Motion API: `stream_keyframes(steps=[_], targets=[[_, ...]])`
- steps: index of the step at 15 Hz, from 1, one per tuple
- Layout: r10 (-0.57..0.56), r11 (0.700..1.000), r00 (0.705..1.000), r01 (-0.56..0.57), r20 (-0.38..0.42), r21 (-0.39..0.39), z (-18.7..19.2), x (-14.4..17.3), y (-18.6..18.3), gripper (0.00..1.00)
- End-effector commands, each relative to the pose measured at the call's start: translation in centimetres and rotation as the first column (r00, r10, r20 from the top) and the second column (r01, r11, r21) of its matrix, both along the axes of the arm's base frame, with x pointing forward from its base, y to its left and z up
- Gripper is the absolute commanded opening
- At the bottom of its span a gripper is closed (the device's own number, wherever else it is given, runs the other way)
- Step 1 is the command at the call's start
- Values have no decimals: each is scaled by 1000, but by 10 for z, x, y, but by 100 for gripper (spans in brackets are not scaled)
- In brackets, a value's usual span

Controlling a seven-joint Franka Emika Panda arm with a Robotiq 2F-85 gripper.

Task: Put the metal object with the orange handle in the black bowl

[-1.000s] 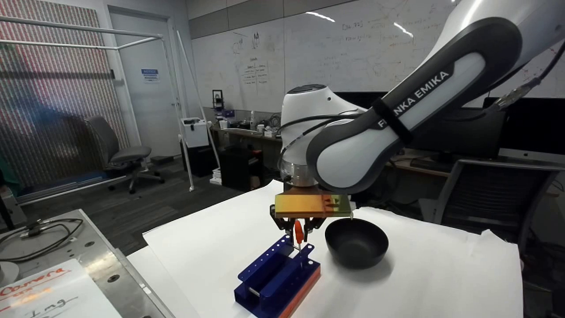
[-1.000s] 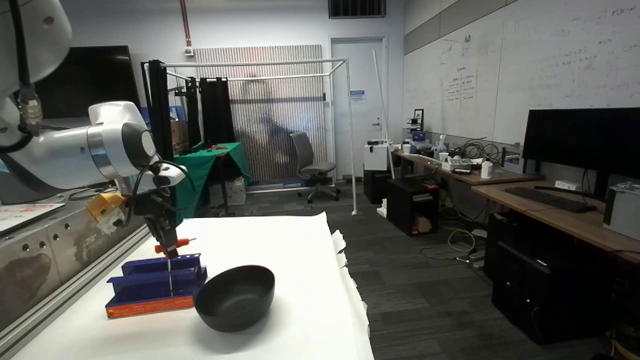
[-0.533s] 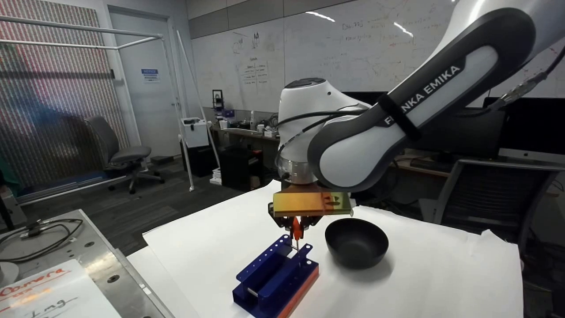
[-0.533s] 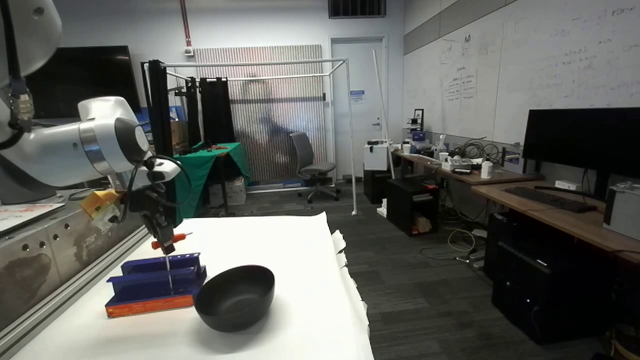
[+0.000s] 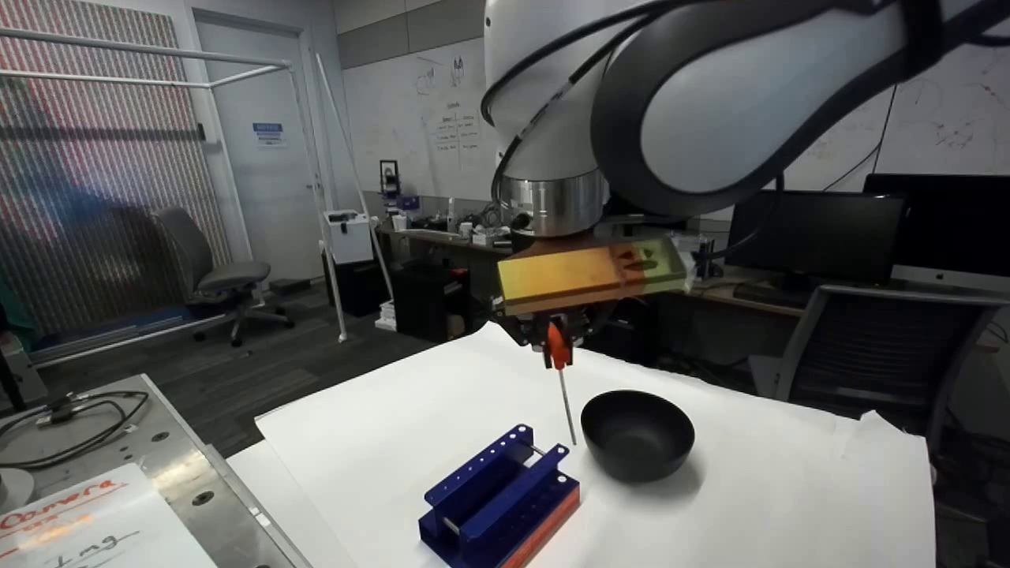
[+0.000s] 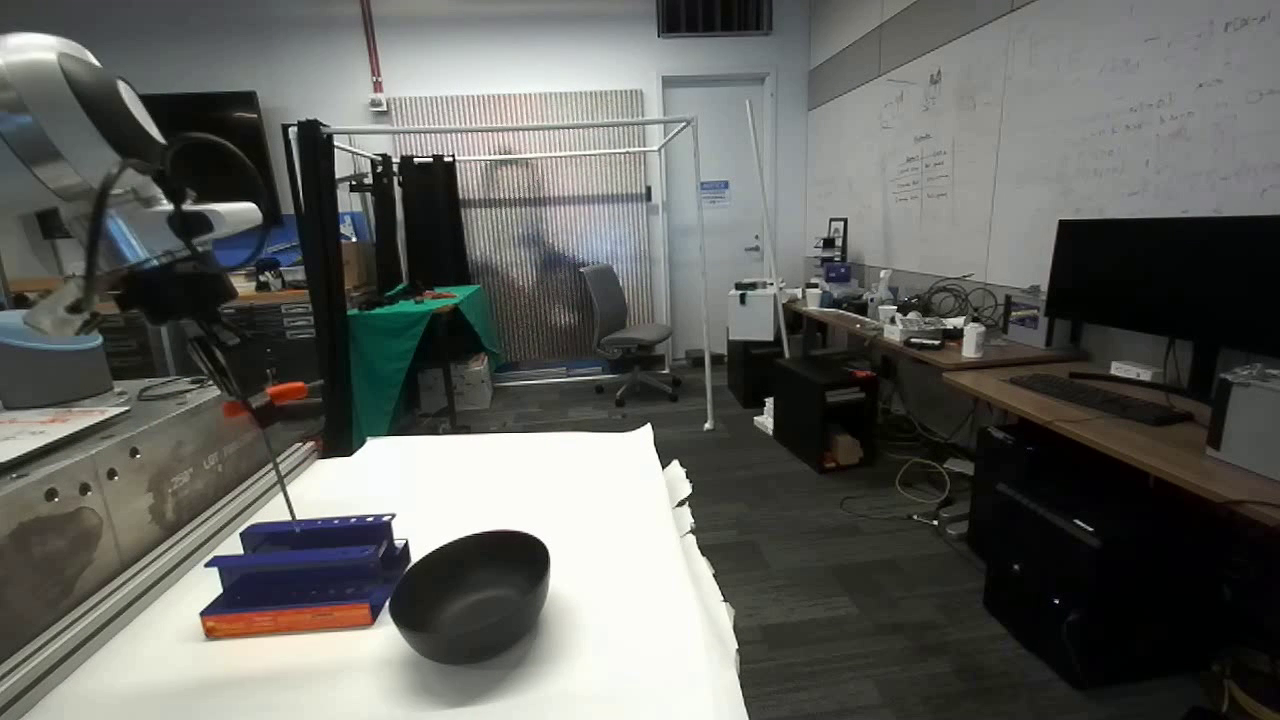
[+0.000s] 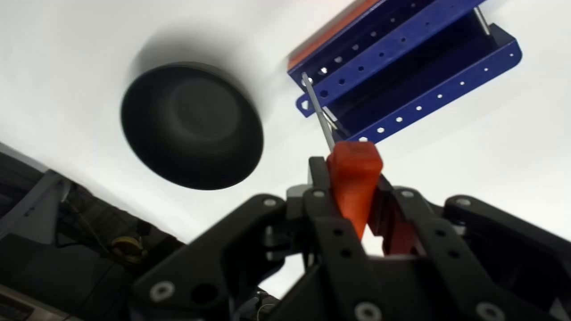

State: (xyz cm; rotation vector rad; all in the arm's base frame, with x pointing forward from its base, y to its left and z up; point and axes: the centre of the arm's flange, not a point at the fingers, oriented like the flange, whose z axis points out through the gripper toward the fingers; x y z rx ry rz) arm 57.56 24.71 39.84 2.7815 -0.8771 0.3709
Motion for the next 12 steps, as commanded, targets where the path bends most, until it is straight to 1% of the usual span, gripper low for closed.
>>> stream_keyframes(steps=[1,3,4,5,9,12], targets=[[-65,986,995,52,-80,-157,22,-32,-5,16],[-109,967,987,77,-122,-244,4,-32,-19,16],[-112,961,986,75,-126,-268,-6,-31,-25,16],[-109,955,988,74,-107,-288,-21,-25,-31,15],[-96,947,995,87,-15,-310,-62,3,-53,14],[-122,941,992,122,18,-315,-86,18,-72,14]])
